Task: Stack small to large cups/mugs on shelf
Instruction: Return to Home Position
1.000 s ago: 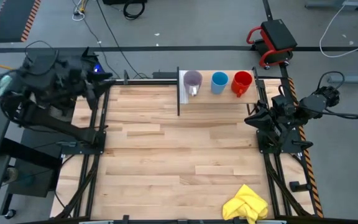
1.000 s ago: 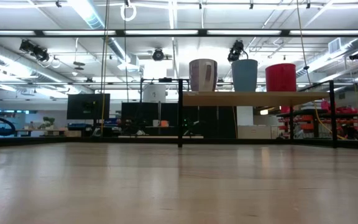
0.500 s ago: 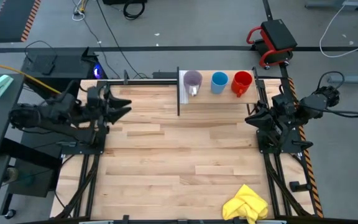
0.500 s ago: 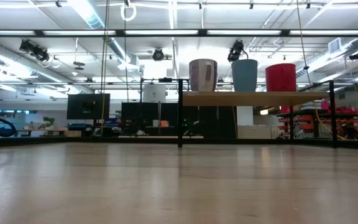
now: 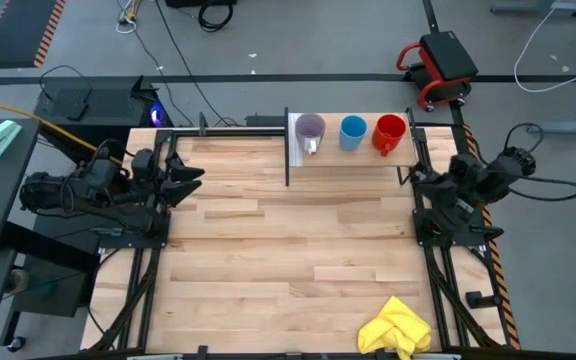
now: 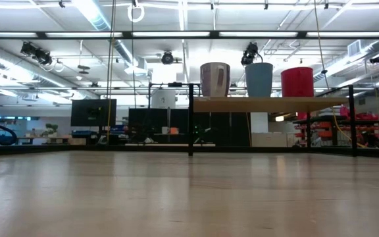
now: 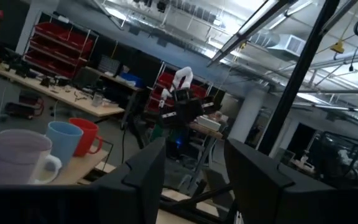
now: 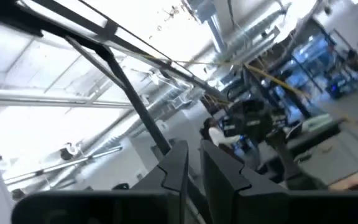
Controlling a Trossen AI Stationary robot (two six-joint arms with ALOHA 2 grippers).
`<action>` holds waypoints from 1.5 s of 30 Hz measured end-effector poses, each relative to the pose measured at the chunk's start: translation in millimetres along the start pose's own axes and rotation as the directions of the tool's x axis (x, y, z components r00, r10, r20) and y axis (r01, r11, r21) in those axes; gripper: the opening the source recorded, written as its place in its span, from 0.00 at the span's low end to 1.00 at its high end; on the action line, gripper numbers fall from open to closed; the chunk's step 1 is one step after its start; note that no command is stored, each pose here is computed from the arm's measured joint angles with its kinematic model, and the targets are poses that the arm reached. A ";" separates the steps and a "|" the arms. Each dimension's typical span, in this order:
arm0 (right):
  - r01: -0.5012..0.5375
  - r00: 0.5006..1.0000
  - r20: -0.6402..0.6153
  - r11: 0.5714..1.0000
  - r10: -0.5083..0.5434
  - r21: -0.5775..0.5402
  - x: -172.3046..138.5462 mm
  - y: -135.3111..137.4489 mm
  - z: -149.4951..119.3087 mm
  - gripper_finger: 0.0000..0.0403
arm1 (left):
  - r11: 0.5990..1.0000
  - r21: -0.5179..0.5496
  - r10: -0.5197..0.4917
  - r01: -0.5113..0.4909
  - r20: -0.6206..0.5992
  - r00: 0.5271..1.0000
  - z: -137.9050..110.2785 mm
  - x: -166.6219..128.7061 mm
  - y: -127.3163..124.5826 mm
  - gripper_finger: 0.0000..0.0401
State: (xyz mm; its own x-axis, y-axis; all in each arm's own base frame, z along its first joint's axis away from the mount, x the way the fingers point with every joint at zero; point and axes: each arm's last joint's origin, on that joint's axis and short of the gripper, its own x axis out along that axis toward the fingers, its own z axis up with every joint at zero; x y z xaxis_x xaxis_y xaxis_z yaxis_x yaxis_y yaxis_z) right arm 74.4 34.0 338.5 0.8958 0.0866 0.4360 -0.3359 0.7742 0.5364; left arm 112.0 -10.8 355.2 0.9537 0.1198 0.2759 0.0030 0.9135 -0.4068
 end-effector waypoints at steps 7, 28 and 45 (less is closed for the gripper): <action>0.000 0.992 0.128 0.998 0.008 -0.059 -29.8 -7.8 18.7 0.12 | 0.999 0.039 -0.032 0.033 -0.019 0.999 -1.3 0.8 -0.9 0.44; -0.060 0.986 0.160 0.996 0.049 0.066 -40.0 -47.3 -61.4 0.12 | 0.998 0.001 -0.064 0.064 0.072 0.995 -69.1 -10.9 27.8 0.43; -0.072 0.976 0.205 0.997 0.066 0.019 -48.2 -58.3 -76.1 0.12 | 0.998 -0.005 -0.060 0.060 0.063 0.996 -90.8 -16.6 37.7 0.44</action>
State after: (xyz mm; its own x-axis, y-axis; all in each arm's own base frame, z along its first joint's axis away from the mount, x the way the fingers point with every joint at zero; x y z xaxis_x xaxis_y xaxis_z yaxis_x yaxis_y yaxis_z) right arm 73.0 32.4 231.1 0.7927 0.0072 0.6096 -0.4047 0.7541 0.5173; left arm 123.5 -13.7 256.3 0.9311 0.0890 0.3537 0.0619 0.9172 -0.3936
